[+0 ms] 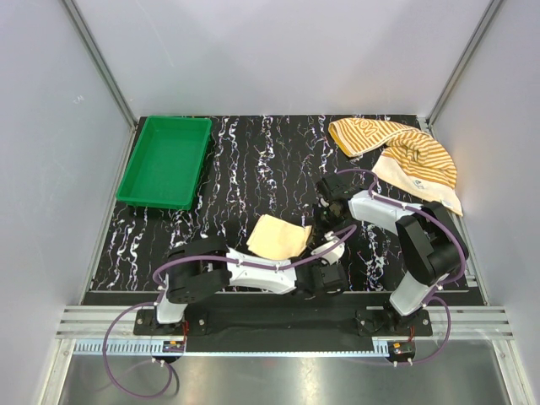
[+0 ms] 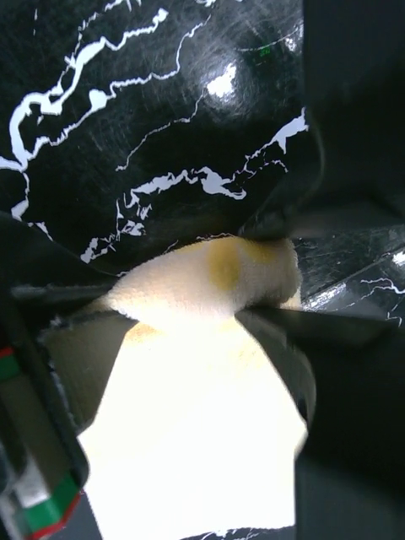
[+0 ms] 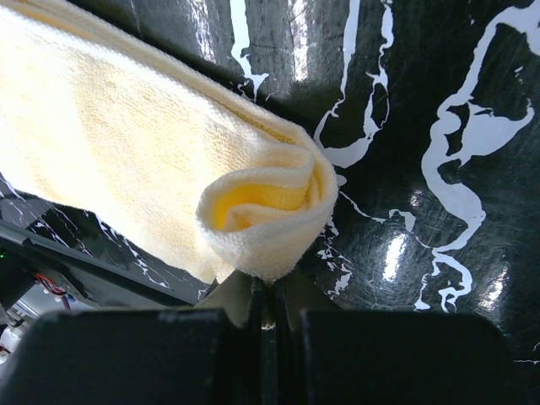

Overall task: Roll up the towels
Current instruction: Roll the towel

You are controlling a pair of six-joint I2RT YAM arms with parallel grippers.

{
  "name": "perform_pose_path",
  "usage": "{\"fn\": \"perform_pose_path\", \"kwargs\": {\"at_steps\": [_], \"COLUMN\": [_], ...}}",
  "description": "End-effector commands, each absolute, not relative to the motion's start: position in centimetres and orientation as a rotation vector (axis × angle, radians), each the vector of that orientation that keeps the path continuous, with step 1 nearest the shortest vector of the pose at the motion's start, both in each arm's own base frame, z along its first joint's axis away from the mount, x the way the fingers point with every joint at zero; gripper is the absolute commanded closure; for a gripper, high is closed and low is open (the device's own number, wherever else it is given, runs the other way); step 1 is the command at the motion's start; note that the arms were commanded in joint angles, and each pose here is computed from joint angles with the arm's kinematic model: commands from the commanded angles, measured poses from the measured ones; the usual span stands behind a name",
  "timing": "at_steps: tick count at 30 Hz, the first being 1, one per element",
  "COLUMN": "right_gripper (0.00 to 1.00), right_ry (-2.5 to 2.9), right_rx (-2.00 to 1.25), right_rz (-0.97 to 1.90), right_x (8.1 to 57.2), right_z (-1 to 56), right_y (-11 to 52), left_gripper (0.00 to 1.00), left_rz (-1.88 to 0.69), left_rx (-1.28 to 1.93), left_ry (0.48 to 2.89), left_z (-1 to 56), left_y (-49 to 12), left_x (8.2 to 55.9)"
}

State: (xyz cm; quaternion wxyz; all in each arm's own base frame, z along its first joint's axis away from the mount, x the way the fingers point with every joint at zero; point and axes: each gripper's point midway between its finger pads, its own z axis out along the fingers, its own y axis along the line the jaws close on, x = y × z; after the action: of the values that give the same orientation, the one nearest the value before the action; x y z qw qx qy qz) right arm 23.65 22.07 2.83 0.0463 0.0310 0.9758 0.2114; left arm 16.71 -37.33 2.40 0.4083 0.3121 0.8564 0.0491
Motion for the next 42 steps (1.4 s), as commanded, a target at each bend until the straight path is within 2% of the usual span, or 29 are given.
{"fn": "perform_pose_path", "kwargs": {"at_steps": [1,2,4,5,6,8,9,10,11,13,14,18,21,29,36,42], "right_gripper": [1.00,1.00,1.00,1.00,1.00,0.98,0.93,0.77,0.68,0.55,0.42,0.20,0.15,0.12,0.12,0.14], "right_ry": [2.978,2.980,2.978,2.980,2.982,2.983,2.979,2.978,2.981,2.968,2.970,2.918,2.867,2.758,2.742,2.665], "right_rx": [0.042,0.045,0.047,0.047,0.050,0.045,0.041,0.030,0.027,0.007,0.006,0.042,0.115,0.270,0.300,0.241], "right_rz": [0.662,0.661,0.662,0.661,0.660,0.639,0.635,0.622,0.593,0.570,0.524,0.500,0.500,0.462,0.533,0.848], "right_x": [23.5,23.5,23.6,23.6,23.6,23.7,23.9,24.0,24.1,24.6,24.7,26.7,28.4,30.6,29.1,27.0], "right_z": [3.2,3.1,3.1,3.1,3.1,3.1,3.3,3.2,3.2,3.6,3.6,5.4,7.2,10.7,10.6,11.5], "right_y": [22.6,22.6,22.6,22.6,22.6,22.4,22.4,22.3,22.0,21.9,21.3,20.2,18.3,12.6,12.7,15.8], "left_gripper": [0.68,0.79,0.87,0.96,1.00,1.00,1.00,1.00,1.00,1.00,1.00,1.00,1.00,1.00,1.00,1.00], "left_rz": [0.157,0.159,0.168,0.170,0.176,0.195,0.195,0.191,0.185,0.159,0.145,0.070,0.018,-0.260,-0.499,-0.827], "left_rx": [0.775,0.773,0.768,0.769,0.764,0.752,0.748,0.738,0.730,0.714,0.709,0.673,0.643,0.510,0.341,0.152], "left_ry": [2.142,2.138,2.133,2.130,2.129,2.128,2.127,2.130,2.135,2.151,2.159,2.196,2.229,2.355,2.439,2.522], "left_z": [1.8,1.9,2.2,2.3,2.5,2.9,3.1,3.4,3.5,3.9,4.1,4.3,4.3,4.9,5.5,5.7], "left_y": [-36.8,-36.7,-36.6,-36.6,-36.6,-36.2,-36.1,-35.9,-35.8,-35.7,-35.7,-35.8,-36.0,-36.6,-36.5,-36.8], "left_x": [16.9,16.9,17.0,17.0,17.1,17.2,17.2,17.1,17.1,16.8,16.7,16.1,15.6,14.8,14.7,14.7]}}
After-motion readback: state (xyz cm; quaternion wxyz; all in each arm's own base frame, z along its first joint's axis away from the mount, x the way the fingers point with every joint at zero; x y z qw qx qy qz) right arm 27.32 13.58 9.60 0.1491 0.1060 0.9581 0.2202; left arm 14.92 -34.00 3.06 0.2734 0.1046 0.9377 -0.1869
